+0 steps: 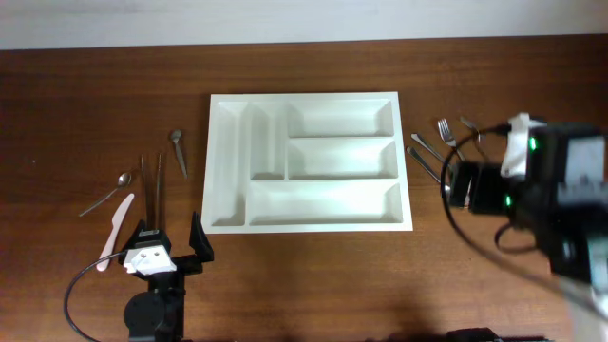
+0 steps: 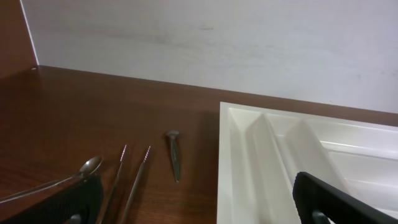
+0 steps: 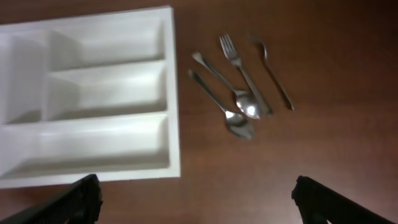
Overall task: Pack container
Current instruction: 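Move the right gripper over the cutlery on the right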
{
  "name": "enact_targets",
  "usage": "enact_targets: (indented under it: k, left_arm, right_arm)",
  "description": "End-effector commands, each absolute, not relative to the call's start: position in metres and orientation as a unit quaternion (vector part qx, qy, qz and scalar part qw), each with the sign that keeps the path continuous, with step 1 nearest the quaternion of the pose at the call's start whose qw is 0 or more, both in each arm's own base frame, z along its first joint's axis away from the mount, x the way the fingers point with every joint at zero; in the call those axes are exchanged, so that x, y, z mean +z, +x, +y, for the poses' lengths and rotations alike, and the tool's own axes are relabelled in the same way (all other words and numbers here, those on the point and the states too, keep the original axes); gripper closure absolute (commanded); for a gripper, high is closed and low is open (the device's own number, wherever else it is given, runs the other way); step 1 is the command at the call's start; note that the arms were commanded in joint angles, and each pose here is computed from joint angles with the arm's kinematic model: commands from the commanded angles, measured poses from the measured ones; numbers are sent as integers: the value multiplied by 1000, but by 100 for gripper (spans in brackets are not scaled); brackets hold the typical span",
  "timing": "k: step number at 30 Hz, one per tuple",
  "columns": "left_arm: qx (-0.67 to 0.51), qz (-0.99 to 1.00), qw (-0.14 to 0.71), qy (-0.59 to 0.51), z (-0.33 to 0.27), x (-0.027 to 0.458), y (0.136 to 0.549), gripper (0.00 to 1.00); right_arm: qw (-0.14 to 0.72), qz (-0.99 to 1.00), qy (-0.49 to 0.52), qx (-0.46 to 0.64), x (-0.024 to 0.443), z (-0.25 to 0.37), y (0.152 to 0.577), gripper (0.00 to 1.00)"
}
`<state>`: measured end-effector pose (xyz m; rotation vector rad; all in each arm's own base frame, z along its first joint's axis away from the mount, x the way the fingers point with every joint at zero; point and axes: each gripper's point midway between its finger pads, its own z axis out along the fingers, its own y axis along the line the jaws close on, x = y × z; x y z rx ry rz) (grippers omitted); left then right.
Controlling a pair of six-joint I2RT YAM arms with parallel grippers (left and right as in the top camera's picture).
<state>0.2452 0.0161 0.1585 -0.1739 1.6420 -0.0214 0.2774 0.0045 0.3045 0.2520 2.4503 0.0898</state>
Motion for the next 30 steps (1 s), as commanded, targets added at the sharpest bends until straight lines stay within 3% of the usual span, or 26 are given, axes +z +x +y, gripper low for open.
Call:
enact_targets:
  k: [1,7,11,19,22,24,30]
  left_arm:
    - [-7,730,680,-69,15,158,245,1]
    - [-7,730,680,-69,15,158,245,1]
    - [-7,730,680,-69,15,158,245,1]
    - [-7,730,680,-69,15,158,245,1]
    - [-7,730,680,-69,15,158,245,1]
    - [-7,730,680,-69,15,158,245,1]
    - [-7,730,680,-69,15,158,245,1]
  right_arm:
    - [280,952,114,54,279,-10,303,1]
    - [202,955,170,133,225,-33,340,1]
    - [197,950,194,143,198,-56,369,1]
    - [285,937,180,87,167,-118,439,1]
    - [287,945,155,34,145,-139,452,1]
    - [275,950,146,-5,125,-154,457,7]
    - [247,954,168,11,85,-160,462,9]
